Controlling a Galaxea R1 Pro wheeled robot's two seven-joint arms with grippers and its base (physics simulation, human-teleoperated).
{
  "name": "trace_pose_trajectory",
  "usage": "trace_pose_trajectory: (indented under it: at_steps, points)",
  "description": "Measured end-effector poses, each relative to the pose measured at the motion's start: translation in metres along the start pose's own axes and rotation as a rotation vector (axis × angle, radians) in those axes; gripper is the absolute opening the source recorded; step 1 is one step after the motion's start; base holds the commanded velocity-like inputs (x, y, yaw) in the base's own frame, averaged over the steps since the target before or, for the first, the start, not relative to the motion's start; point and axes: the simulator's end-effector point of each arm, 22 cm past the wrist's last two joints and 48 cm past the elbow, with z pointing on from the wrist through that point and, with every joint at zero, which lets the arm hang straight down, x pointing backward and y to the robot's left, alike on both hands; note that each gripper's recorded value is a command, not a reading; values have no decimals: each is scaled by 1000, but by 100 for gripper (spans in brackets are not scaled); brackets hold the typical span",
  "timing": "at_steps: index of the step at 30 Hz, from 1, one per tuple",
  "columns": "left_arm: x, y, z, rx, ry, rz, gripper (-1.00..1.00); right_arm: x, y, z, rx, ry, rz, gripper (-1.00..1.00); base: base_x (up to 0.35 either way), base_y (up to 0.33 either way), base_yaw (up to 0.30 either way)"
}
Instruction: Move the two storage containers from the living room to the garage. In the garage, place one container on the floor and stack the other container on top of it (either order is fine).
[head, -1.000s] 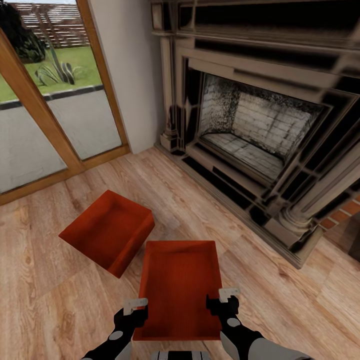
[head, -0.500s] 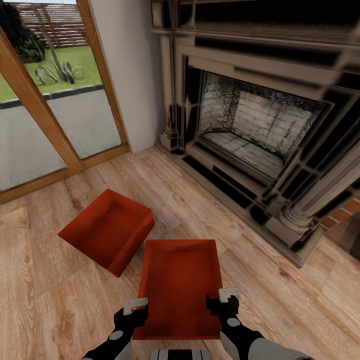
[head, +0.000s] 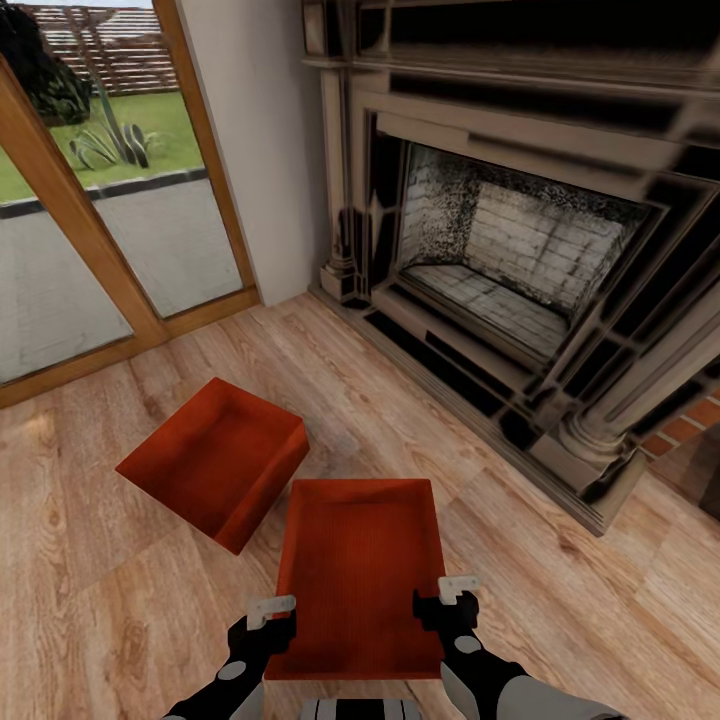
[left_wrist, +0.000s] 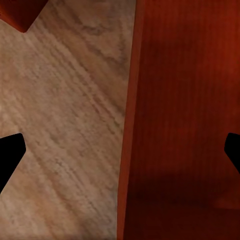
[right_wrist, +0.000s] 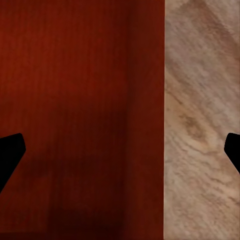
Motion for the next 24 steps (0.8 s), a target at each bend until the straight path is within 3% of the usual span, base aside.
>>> trace_pose_trajectory:
  at_steps: [24]
  points:
    - [0, 0, 0, 0, -1, 0, 100, 2, -13, 1, 21, 4, 8, 100, 0, 0, 0]
